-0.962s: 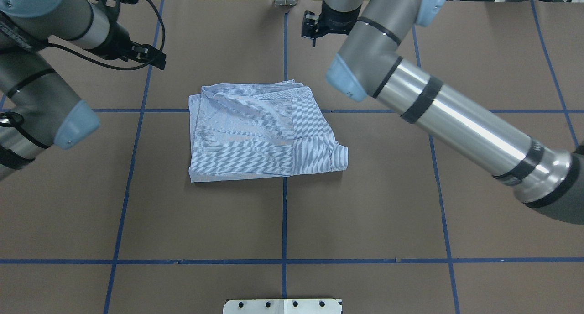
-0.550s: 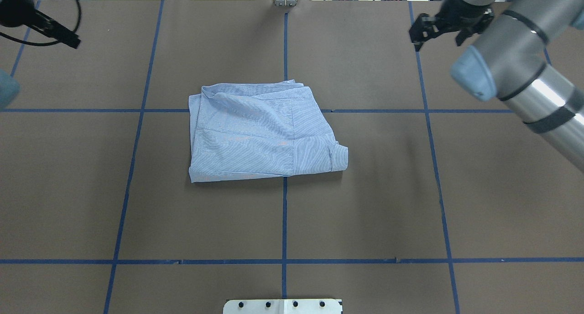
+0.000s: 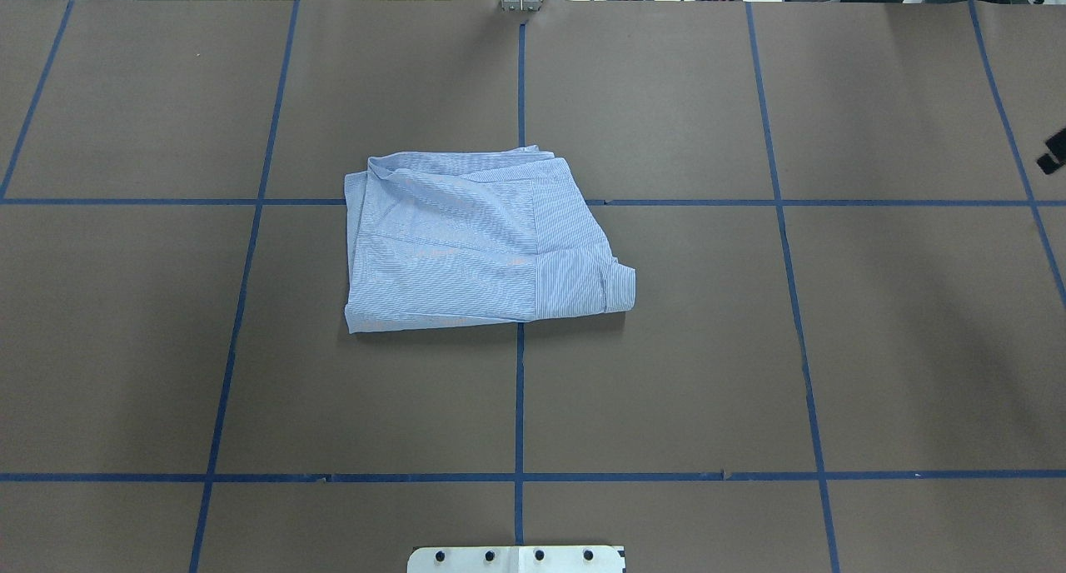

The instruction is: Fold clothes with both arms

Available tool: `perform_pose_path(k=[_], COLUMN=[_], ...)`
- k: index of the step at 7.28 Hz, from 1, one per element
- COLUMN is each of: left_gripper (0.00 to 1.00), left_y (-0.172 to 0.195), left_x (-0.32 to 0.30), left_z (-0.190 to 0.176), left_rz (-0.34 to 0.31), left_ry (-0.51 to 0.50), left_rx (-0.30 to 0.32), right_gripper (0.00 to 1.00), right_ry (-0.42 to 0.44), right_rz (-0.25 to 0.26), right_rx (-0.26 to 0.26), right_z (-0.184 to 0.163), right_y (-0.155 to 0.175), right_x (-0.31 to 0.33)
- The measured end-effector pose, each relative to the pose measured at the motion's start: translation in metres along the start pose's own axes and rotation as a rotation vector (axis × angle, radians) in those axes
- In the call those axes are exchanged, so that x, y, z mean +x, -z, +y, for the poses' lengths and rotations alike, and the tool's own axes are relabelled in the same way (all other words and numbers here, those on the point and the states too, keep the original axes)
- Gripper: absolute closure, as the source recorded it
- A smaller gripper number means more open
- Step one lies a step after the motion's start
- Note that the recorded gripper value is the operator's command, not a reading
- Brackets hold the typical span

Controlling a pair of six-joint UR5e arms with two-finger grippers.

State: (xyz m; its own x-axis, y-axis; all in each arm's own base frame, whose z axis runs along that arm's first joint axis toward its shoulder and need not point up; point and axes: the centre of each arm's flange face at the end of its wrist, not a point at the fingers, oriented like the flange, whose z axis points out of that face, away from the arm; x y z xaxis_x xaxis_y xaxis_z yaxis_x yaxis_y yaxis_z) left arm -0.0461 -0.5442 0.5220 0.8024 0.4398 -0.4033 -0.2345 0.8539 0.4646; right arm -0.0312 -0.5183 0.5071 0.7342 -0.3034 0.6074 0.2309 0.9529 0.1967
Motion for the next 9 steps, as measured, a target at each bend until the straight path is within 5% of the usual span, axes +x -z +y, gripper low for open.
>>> perform_pose_path(k=[3, 6, 9], left_gripper=[0.0, 0.0, 0.0], left_y=[-0.019, -0.037, -0.04], left_x=[-0.026, -0.03, -0.03], left_z=[0.078, 0.12, 0.163], left_rz=[0.02, 0.105, 0.231], left_ry=[0.097, 0.18, 0.262], left_rx=[-0.075, -0.131, -0.109], right_gripper=[0.0, 0.0, 0.0], right_ry=[-0.061, -0.127, -0.178], right_rz=[-0.027, -0.031, -0.026], right_rx=[0.004, -0.004, 0.021], right_z=[0.113, 0.141, 0.148], right_y=[-0.044, -0.051, -0.04], right_x=[0.069, 0.084, 0.096])
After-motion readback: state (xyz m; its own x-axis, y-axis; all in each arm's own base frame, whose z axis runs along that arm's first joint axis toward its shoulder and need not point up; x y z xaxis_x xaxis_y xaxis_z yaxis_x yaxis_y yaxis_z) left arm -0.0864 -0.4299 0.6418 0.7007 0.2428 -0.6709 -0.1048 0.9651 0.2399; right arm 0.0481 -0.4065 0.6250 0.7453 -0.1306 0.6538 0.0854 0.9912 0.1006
